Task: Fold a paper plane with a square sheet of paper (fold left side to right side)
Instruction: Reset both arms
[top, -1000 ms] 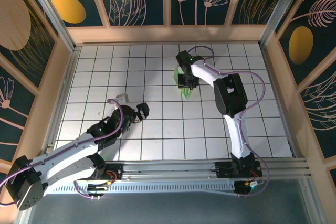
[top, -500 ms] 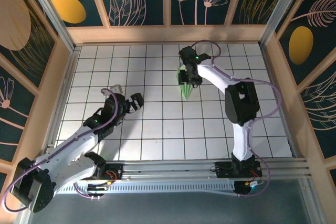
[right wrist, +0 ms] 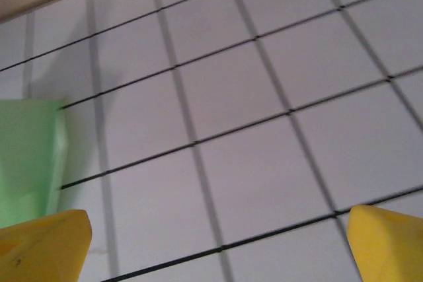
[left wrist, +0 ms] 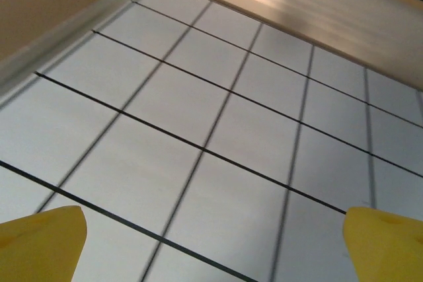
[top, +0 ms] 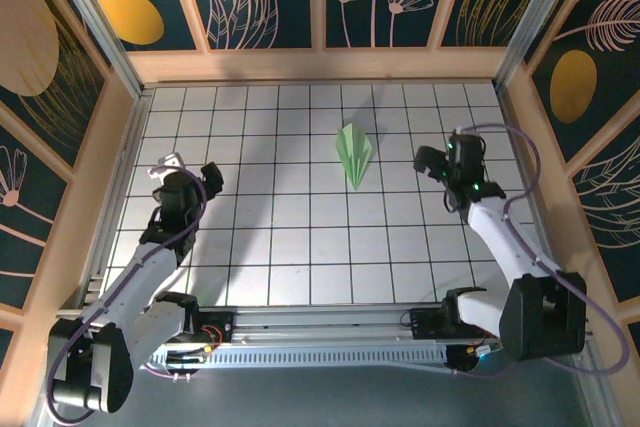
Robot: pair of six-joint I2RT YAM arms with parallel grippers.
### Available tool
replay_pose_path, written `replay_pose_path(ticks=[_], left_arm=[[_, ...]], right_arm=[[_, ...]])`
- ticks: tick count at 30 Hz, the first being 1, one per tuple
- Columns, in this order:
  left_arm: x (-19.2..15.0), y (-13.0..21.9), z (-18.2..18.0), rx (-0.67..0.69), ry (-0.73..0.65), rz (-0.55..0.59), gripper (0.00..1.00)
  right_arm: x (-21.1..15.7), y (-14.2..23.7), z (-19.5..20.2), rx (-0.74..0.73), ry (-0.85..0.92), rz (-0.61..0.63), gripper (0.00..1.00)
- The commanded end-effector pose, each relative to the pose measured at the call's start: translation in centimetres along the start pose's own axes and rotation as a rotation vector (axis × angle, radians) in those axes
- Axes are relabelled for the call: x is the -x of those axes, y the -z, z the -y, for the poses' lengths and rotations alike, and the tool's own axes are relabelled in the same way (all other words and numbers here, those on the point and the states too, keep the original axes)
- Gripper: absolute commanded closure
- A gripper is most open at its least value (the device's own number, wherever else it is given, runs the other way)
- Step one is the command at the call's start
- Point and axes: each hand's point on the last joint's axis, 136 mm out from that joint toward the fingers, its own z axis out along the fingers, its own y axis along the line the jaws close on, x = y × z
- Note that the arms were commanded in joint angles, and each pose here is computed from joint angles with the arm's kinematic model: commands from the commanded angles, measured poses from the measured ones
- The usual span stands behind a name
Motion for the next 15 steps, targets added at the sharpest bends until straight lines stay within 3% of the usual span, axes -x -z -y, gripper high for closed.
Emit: replay_pose_path(ticks=[1, 7, 15], left_arm=[[1.4, -0.7, -1.9, 0.071, -0.055, 0.129, 0.01], [2.9, -0.9, -2.0, 0.066, -0.118, 0.222, 0.01], [1.6, -1.7, -2.7, 0.042, -0.121, 0.249, 0.01]], right_arm=[[2.1, -0.1, 2.2, -0.004, 0.001, 0.246, 0.01], [0.4, -1.7, 4.2, -0.038, 0.055, 0.36, 0.01], [1.4, -1.9, 2.6, 0.052, 0.116, 0.518, 0.01]])
